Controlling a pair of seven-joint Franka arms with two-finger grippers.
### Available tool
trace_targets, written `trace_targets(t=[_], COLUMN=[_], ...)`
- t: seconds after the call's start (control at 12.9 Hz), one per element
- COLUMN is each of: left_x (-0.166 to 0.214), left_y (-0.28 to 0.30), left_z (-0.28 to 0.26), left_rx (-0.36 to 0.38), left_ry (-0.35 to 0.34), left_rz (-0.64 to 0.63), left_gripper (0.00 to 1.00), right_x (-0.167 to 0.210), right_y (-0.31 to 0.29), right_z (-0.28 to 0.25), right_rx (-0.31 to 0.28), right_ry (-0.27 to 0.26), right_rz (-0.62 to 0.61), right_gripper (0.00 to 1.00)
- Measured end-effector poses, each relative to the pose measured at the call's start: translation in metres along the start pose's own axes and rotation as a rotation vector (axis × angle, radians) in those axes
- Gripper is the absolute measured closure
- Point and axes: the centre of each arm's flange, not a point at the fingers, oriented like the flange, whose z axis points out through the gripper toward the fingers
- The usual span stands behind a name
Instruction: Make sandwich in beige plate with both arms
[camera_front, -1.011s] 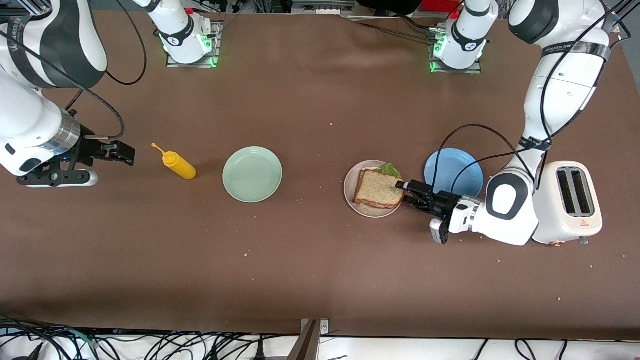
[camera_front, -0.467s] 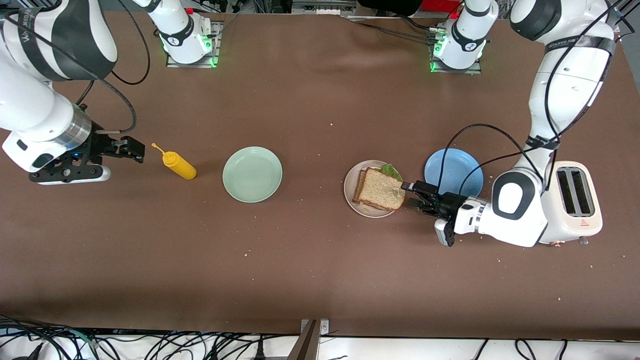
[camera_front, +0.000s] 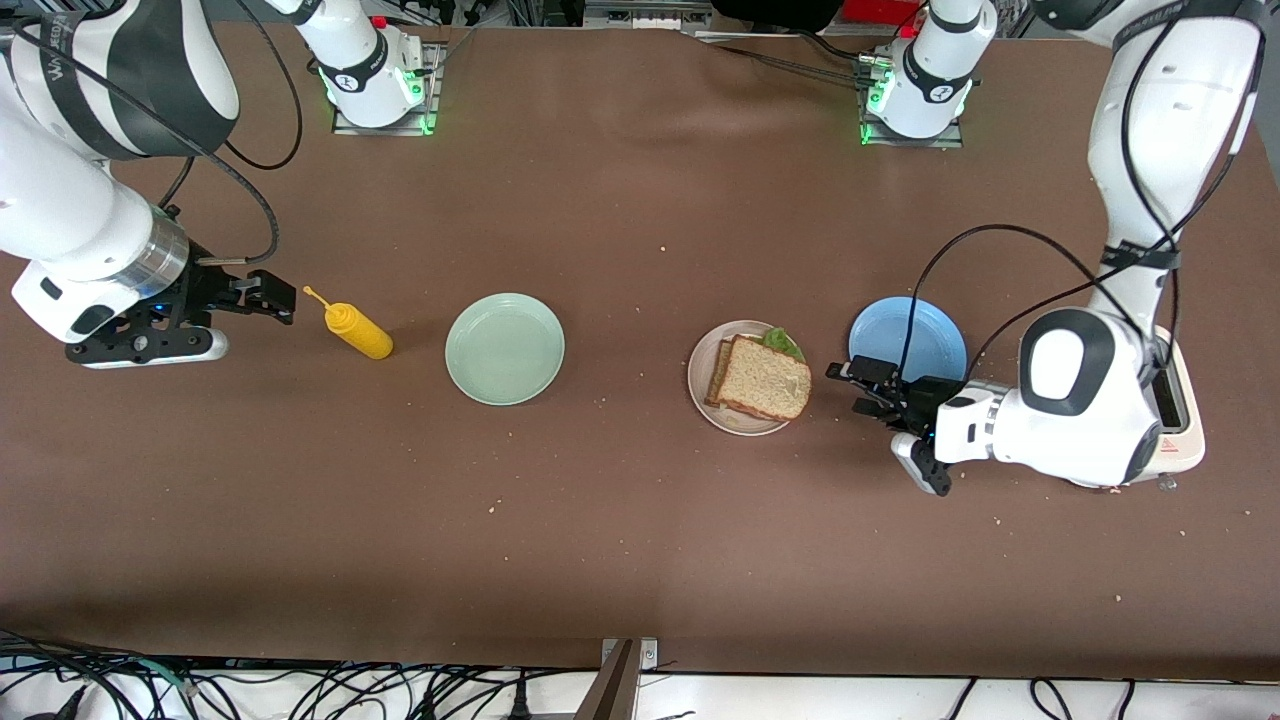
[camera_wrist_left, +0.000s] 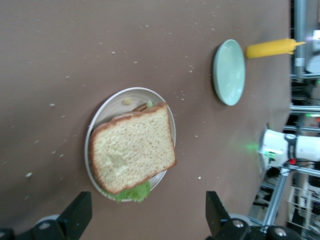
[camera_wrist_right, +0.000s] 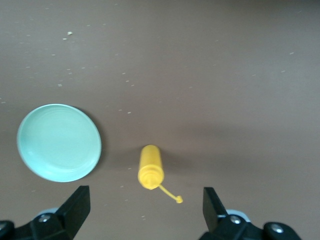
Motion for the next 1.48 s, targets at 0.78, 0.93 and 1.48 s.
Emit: trace_targets(t=[0.78, 0.93, 1.48], left_x=[-0.051, -0.065, -0.144], left_y=[0.206, 0.22, 0.193], left_z=[-0.122, -0.142, -0.186], left_rx=[0.695, 0.727, 0.694], left_ry=[0.062, 0.121, 0.238], left_rz=[-0.318, -0.38, -0.434], left_gripper=[0.0, 0.0, 0.0], right_x=[-0.008, -0.008, -0.012], right_y=[0.02, 0.03, 0.05], right_z=[-0.011, -0.011, -0.009], right_rx=[0.029, 0.029, -0.001], right_ry=[-0.04, -0.041, -0.066], right_rz=[0.041, 0.047, 0.061], right_gripper=[0.0, 0.0, 0.0])
